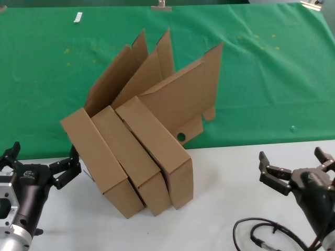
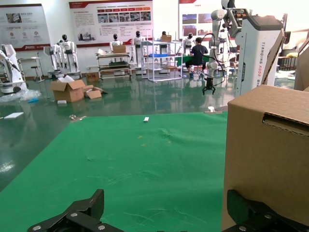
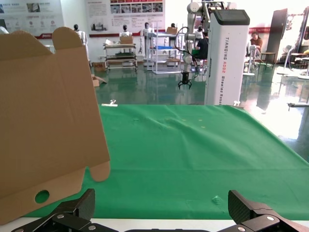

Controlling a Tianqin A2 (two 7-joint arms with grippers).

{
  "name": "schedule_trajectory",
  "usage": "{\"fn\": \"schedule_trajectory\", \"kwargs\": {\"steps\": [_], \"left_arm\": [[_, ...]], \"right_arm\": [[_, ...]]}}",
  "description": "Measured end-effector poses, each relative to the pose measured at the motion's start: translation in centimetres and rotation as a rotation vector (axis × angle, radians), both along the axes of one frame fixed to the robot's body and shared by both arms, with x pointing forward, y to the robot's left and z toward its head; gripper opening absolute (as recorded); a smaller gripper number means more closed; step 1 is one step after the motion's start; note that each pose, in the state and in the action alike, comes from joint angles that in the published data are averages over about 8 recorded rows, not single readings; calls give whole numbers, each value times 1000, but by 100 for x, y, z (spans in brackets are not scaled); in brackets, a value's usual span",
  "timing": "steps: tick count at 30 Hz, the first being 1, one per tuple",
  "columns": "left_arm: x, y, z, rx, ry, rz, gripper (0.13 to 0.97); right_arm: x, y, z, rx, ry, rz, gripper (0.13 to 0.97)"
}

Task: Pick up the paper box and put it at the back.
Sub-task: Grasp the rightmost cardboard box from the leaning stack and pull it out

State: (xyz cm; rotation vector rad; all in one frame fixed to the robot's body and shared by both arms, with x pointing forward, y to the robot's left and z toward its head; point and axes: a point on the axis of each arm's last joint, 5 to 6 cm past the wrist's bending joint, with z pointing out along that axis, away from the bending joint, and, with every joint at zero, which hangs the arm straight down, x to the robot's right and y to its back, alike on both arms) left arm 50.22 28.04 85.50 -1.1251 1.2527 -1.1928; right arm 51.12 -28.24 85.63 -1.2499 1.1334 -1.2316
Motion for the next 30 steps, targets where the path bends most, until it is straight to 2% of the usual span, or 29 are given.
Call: {"fn": "schedule_trajectory", "kwargs": {"steps": [11,19,20,28,30], "left_arm": [[0,0,0,0,0,0,803],[0,0,0,0,0,0,625],[0,0,0,0,0,0,625],[0,0,0,0,0,0,412],[0,0,0,0,0,0,412]], "right_arm": [[0,0,0,0,0,0,966],[0,0,0,0,0,0,966],[0,0,0,0,0,0,966],[0,0,0,0,0,0,966],[0,0,0,0,0,0,966]]}}
